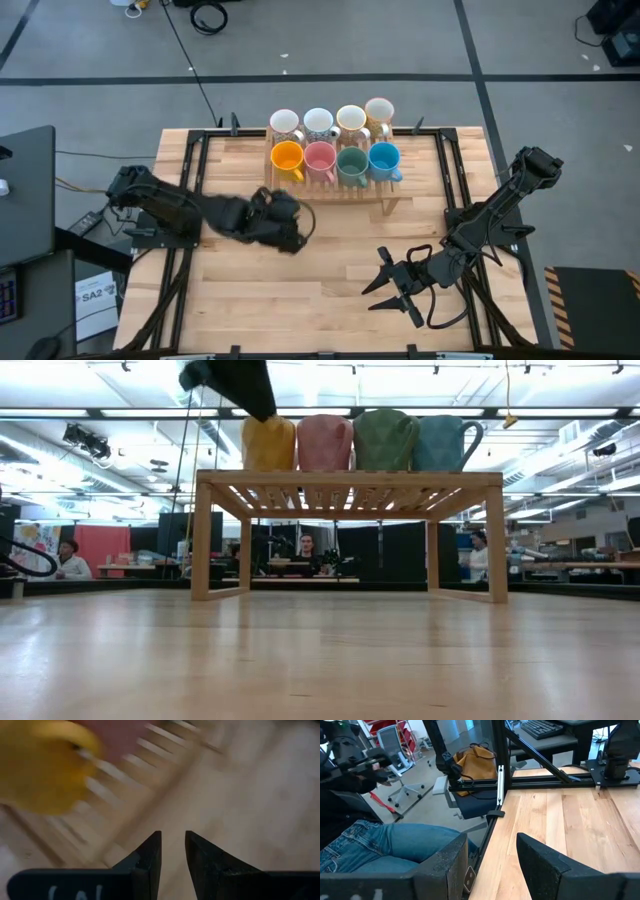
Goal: Place coffee mugs
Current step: Return to Home Position
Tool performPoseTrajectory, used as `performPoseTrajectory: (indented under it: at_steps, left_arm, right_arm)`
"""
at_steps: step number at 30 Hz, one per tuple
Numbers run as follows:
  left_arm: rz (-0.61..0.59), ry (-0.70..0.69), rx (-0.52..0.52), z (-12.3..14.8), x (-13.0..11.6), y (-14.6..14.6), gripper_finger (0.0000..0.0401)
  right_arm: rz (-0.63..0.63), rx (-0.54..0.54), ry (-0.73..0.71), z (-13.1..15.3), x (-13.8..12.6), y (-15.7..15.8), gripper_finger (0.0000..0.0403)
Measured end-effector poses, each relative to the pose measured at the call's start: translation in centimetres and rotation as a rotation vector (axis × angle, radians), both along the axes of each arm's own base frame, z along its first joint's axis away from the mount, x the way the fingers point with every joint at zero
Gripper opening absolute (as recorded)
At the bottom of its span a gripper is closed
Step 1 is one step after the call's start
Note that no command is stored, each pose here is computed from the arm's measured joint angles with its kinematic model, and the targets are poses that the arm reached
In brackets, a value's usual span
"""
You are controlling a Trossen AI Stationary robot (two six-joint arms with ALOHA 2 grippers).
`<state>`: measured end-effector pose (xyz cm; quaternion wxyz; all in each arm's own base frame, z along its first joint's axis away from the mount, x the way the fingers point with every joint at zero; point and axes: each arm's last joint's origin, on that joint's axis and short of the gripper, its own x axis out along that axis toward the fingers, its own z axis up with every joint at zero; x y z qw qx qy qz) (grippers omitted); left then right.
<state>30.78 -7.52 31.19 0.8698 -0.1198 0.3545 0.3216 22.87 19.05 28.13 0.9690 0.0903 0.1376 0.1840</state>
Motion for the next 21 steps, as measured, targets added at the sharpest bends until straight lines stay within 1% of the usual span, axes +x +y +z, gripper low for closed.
performPoseTrajectory:
  at_steps: [3,6,9,12,17,21]
  left_arm:
    - [-0.108,0.016,-0.018,0.0,-0.7,-2.4,0.0094]
    - [-0.185,0.013,-0.005,0.1,-1.6,-4.7,0.0094]
    - [-0.253,-0.008,0.004,0.6,-2.9,-6.7,0.0094]
    - [-0.33,-0.034,0.029,1.5,-4.6,-8.2,0.0094]
    - [-0.447,-0.109,0.056,3.9,-7.8,-9.6,0.0094]
    - [-0.512,-0.189,0.109,6.2,-10.7,-9.3,0.0094]
  right_arm:
    - [0.0,0.0,0.0,0.0,0.0,0.0,0.0175]
    - [0.0,0.0,0.0,0.0,0.0,0.0,0.0175]
    - [-0.002,0.015,-0.007,0.1,0.0,0.0,0.0175]
    - [-0.001,0.047,-0.054,0.7,0.1,0.1,0.0175]
    - [0.009,0.047,-0.149,1.8,0.0,-0.1,0.0171]
    - [0.004,0.051,-0.198,3.1,-0.6,-0.9,0.0158]
